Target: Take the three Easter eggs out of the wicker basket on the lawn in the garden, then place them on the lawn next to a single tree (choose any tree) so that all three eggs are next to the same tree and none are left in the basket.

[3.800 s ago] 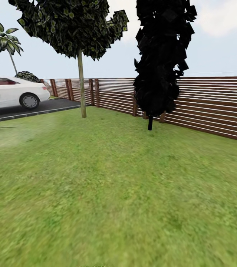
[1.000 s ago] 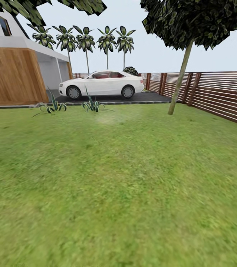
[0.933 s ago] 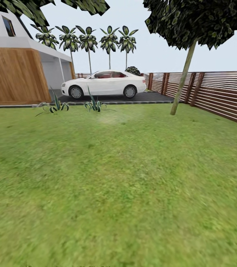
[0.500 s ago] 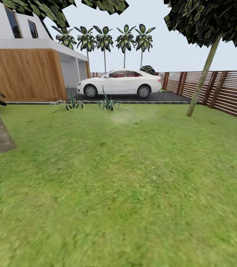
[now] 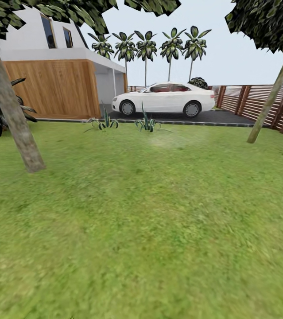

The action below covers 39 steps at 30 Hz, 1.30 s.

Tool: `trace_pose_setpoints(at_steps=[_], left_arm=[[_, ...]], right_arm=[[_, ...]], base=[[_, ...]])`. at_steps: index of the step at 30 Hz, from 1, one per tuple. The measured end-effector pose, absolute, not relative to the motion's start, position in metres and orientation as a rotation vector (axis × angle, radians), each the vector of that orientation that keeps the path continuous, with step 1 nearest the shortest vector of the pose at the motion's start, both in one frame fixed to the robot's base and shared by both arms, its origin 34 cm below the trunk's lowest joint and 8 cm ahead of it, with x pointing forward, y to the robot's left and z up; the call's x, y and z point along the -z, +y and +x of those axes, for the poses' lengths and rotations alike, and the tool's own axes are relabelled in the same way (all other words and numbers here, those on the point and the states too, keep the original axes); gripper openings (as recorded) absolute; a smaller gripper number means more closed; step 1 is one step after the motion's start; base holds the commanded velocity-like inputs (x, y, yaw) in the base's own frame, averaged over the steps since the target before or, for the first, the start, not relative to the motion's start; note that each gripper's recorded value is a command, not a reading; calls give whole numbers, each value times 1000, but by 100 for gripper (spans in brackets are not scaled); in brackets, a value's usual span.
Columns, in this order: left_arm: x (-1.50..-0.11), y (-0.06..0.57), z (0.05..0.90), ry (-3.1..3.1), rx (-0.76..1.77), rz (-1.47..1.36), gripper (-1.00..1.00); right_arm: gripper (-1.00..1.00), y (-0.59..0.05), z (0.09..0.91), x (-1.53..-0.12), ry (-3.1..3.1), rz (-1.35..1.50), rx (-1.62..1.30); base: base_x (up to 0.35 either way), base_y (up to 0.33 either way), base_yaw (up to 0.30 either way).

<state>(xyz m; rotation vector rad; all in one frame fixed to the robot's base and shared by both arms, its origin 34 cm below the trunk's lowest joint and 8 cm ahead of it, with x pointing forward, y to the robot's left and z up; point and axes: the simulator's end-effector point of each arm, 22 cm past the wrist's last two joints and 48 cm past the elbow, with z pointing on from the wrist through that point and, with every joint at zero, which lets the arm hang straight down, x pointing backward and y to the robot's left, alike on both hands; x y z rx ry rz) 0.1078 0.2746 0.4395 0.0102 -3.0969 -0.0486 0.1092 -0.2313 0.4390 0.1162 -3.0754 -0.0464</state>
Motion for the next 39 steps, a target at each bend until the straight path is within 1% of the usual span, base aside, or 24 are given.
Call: trace_pose_setpoints(at_steps=[39], left_arm=[[-440, 275, 108, -3097, 48, 10, 100]], right_arm=[[100, -231, 108, -439, -3072, 116, 46]], base=[[0, 0, 278]])
